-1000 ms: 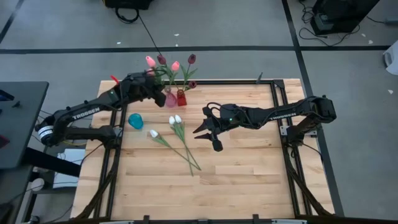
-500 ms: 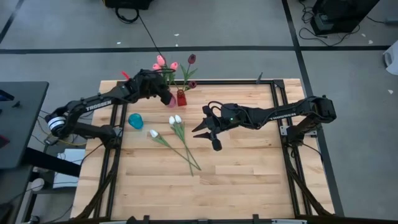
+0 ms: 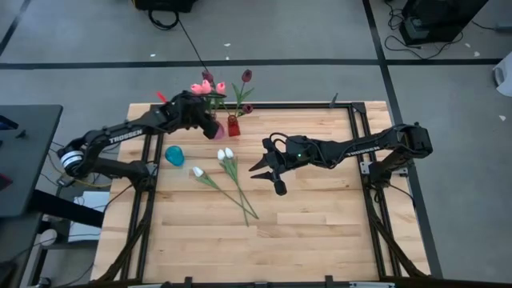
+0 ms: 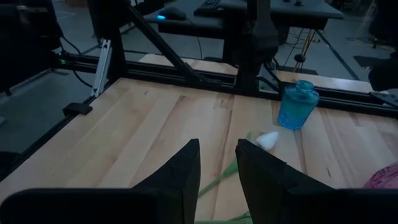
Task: Sort flowers into vase by color
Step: Put the pink flower into the purple vase, then put the white flower into the blue vase
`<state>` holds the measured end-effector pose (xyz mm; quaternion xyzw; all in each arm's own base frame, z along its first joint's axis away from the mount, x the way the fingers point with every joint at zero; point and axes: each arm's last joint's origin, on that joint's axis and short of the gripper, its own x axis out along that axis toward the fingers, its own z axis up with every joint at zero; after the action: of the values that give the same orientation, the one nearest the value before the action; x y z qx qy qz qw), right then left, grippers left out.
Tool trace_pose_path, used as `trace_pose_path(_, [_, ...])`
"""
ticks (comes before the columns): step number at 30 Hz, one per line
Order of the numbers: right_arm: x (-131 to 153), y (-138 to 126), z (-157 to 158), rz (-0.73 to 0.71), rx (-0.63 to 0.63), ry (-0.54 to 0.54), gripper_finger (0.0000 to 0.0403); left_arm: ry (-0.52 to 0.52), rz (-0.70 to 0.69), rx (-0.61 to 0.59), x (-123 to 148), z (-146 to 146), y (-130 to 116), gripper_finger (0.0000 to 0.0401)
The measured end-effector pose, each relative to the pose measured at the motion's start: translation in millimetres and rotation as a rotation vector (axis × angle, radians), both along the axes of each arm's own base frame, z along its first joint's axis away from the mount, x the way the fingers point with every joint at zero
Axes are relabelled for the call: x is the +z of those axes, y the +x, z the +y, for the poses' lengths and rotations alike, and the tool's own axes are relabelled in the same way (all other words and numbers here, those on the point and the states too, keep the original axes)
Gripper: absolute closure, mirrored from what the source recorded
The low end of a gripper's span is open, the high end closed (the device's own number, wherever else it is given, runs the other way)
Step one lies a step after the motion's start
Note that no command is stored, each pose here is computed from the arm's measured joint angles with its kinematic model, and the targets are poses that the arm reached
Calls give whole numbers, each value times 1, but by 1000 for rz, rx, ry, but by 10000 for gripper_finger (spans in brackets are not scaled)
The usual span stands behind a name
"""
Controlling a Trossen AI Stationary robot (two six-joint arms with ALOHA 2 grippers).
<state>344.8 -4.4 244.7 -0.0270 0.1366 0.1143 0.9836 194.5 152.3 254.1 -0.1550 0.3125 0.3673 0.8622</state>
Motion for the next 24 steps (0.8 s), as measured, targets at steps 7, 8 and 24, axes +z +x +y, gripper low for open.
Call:
trace_pose_path(7, [0, 0, -1, -2, -2, -1, 286, 36, -37, -5, 16, -9, -12, 225])
trace_pose_path(8, [0, 0, -1, -4, -2, -1, 286, 34, -34, -5, 17, -11, -14, 218])
trace_pose_path(24, [32, -19, -15, -84, -43, -7, 286, 135, 32, -110, 34, -55, -27, 203])
